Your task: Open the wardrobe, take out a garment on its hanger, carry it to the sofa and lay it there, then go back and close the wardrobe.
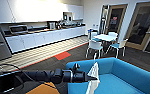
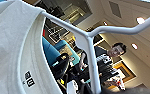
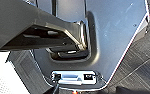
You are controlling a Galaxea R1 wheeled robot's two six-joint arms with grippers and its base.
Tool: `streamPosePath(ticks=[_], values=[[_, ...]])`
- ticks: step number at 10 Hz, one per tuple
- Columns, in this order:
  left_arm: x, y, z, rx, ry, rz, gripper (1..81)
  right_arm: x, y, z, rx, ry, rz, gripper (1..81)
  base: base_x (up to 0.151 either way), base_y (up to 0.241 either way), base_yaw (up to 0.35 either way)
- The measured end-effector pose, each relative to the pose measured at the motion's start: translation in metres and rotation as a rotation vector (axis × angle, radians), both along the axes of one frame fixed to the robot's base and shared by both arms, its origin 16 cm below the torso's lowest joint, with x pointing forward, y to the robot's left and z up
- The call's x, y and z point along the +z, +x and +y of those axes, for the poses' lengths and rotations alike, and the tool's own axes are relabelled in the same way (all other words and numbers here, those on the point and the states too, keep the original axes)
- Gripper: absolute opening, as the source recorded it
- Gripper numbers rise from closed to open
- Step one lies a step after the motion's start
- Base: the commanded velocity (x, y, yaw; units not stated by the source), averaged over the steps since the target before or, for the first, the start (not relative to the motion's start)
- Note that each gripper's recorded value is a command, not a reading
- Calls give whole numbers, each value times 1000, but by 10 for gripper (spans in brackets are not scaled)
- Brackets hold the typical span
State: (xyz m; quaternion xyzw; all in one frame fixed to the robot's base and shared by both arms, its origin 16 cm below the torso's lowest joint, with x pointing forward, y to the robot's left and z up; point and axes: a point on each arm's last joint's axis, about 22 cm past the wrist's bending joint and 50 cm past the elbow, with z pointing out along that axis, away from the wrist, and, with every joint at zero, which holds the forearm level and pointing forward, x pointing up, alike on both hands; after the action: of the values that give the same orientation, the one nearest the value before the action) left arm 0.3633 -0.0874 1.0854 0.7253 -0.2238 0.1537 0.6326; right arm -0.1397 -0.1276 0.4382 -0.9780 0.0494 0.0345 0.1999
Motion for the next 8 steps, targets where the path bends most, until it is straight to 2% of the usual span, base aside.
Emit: streamPosePath(ticks=[8], values=[[2,-2,-4,-9,-11,-13,10,-1,2,-2,-1,-3,-1,811,0,0,-262]])
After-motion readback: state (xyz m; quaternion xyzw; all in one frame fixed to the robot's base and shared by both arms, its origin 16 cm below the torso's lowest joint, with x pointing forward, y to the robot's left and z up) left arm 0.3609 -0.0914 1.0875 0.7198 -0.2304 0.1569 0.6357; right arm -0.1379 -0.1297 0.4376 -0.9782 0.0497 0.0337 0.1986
